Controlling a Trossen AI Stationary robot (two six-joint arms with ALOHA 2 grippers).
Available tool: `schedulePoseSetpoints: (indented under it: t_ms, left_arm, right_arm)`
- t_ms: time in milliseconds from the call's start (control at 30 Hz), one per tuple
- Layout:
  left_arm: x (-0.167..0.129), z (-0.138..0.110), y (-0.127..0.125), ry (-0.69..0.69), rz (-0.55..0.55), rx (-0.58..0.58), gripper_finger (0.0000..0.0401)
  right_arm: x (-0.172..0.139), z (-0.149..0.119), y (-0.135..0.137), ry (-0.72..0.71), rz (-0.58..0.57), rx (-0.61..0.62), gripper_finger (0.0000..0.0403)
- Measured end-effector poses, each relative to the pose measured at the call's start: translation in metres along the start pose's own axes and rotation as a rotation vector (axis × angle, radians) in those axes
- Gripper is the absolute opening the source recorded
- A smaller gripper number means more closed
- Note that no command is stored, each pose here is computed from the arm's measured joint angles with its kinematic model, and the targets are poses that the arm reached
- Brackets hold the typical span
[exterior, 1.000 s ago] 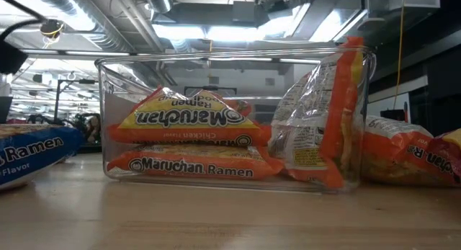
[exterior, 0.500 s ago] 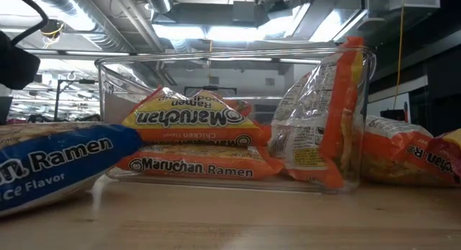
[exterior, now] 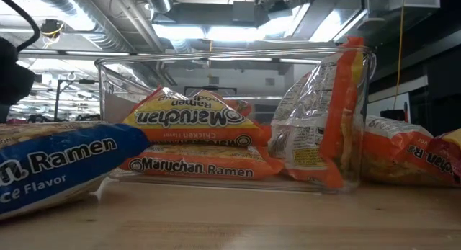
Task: Sort Maruchan noodles
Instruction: Put the middle left blue noddle pack into the black bin
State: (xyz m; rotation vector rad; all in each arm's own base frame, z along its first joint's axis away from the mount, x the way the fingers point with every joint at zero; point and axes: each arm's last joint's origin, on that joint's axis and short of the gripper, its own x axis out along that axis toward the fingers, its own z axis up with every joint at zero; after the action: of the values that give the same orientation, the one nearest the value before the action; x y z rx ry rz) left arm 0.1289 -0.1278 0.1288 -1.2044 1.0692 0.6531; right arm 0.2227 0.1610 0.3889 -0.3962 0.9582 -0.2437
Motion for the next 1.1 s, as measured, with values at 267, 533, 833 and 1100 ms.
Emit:
schedulePoseSetpoints:
  t_ms: [267,533,833,1100]
  left_arm:
    - [0.001,0.001,0.002,-0.016,-0.012,-0.019,0.0064]
    - [0.000,0.000,-0.006,-0.042,-0.097,-0.013,0.0008]
    - [-0.020,-0.007,-0.029,-0.009,-0.204,-0.037,0.0002]
    - [-0.057,-0.002,-0.041,-0.028,-0.329,-0.074,0.0001]
  right_arm:
    - [0.000,0.000,0.000,0.001,0.000,-0.001,0.0198]
    - [0.000,0.000,0.000,-0.002,-0.006,-0.001,0.0198]
    - [0.000,0.000,0.000,-0.002,-0.006,-0.001,0.0198]
    - [0.000,0.000,0.000,-0.002,-0.006,-0.001,0.0198]
